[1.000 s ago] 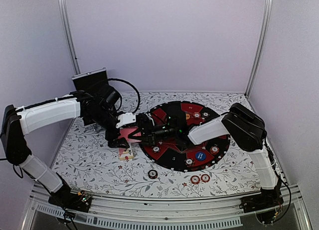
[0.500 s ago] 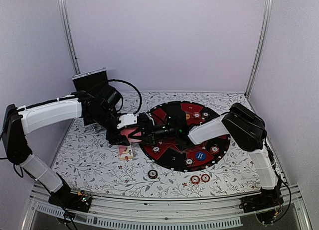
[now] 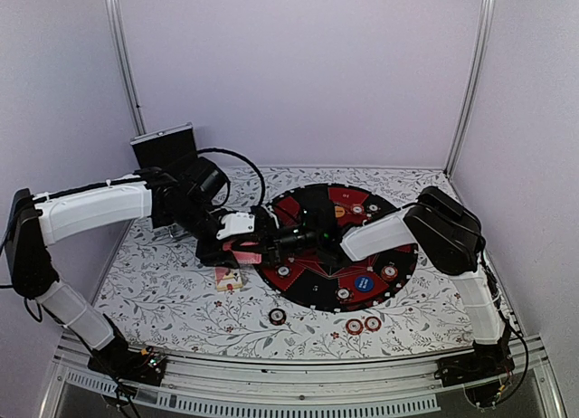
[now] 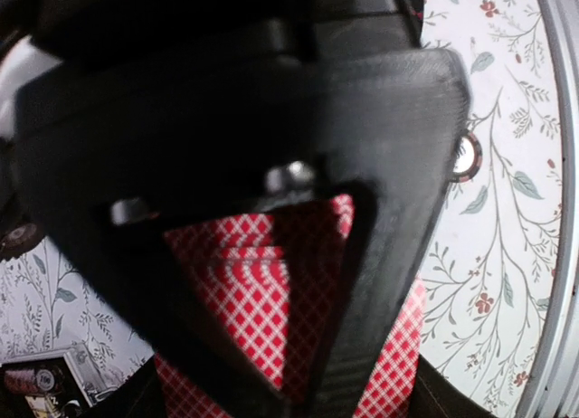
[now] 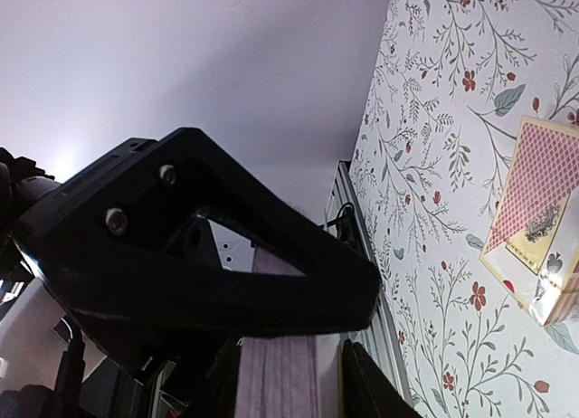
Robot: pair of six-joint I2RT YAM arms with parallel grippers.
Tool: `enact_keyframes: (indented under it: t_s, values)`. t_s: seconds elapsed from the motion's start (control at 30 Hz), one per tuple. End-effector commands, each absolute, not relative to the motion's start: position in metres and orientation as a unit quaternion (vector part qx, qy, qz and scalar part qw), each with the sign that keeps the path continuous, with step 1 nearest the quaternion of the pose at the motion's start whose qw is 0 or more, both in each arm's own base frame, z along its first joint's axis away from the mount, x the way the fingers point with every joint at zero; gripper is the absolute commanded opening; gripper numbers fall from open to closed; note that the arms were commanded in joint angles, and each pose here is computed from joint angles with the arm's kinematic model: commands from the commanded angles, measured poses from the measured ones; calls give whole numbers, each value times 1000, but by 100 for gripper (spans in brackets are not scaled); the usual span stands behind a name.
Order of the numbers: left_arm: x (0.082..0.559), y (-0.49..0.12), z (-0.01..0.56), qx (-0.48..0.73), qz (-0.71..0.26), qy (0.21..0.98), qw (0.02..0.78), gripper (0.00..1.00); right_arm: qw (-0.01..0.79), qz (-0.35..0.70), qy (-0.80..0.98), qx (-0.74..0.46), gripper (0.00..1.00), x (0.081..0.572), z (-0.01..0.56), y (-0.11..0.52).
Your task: Distribute texas hold em gaming equipment
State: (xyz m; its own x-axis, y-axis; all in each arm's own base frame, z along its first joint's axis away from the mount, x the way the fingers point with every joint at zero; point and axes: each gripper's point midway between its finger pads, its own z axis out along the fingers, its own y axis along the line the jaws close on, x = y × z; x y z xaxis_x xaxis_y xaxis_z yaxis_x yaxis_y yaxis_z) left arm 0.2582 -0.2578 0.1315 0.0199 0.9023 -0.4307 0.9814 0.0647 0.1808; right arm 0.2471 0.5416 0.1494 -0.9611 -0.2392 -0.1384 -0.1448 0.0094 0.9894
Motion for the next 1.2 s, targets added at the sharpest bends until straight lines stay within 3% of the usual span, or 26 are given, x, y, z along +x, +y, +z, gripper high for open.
enact_keyframes:
  t_s: [0.0,0.17,0.5,0.67,1.0,1.17]
  values:
    - [258,-271,136,691,-96,677,233,51,20,-703,-695,151,38,249,174,547]
    - [258,-271,135,692,-96,680,225,50,25,-703,-696,144,37,249,168,548]
    - [263,-271,143,693,-87,677,229,48,33,-686,-718,110,26,254,138,539]
    - [262,-273,148,694,-91,677,228,42,31,-677,-729,95,20,258,130,535]
    - [263,-274,154,679,-97,688,235,39,18,-673,-732,106,18,256,132,533]
    - [263,-273,153,677,-97,691,233,47,9,-697,-705,129,1,251,153,533]
